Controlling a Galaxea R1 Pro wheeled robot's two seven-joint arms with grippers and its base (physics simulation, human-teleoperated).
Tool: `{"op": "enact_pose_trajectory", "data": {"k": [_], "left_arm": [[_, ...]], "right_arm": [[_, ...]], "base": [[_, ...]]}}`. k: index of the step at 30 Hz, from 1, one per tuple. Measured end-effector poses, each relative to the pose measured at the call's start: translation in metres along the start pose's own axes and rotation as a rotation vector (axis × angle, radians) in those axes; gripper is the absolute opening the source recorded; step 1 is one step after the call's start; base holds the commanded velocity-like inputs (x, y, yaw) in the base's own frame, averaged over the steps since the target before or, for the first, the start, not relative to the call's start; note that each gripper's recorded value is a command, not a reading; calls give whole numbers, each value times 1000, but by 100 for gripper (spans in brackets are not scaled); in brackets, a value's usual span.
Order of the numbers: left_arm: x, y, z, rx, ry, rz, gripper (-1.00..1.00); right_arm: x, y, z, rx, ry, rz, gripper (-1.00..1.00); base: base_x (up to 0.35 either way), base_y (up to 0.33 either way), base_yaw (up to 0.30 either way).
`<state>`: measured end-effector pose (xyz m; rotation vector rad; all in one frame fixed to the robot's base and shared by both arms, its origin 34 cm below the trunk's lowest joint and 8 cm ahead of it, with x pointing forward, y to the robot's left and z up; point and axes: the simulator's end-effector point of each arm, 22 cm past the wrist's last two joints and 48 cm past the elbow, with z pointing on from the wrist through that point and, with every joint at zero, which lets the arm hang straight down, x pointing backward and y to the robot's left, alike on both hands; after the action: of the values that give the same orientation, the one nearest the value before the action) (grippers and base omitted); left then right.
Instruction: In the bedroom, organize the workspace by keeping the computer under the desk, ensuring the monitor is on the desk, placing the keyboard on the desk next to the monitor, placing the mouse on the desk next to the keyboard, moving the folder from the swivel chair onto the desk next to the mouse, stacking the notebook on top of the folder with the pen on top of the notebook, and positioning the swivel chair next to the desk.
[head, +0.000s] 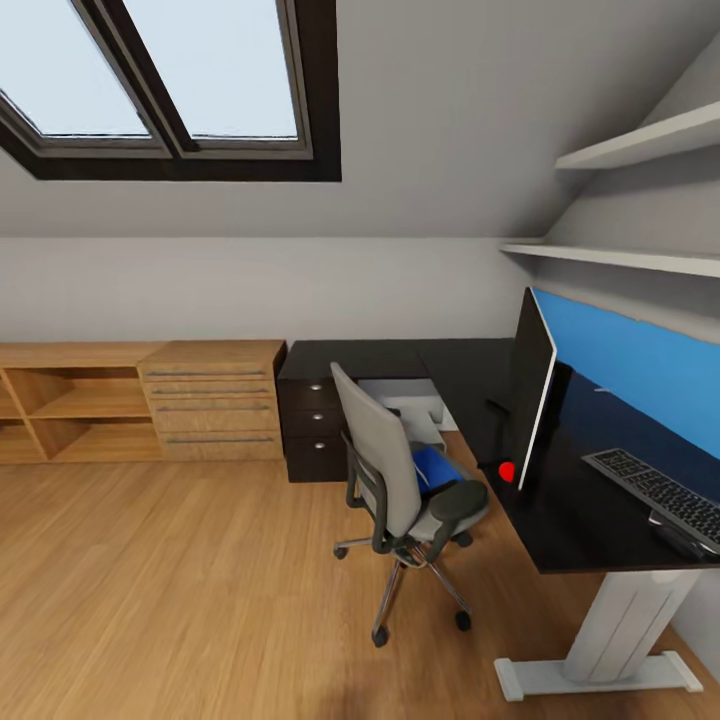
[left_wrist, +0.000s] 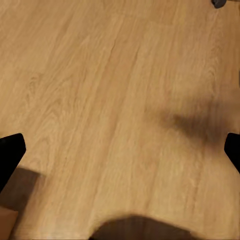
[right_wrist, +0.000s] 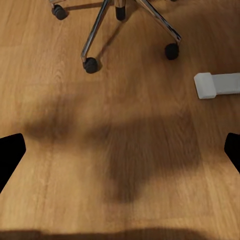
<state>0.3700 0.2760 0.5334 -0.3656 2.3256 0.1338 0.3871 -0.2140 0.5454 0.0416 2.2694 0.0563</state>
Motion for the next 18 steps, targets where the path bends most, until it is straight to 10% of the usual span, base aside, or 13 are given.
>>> {"op": "enact_pose_trajectory", "data": {"k": [9,18], "left_arm": [[21,32,4,-216,59,7,100],[-13,10,35,-182,116,15,100]], "right_arm": [[-4,-15,10,17,-65,-8,100],[-73,-21,64,63,-160,-2,100]], "base": [[0,0,0],[0,0,0]]}}
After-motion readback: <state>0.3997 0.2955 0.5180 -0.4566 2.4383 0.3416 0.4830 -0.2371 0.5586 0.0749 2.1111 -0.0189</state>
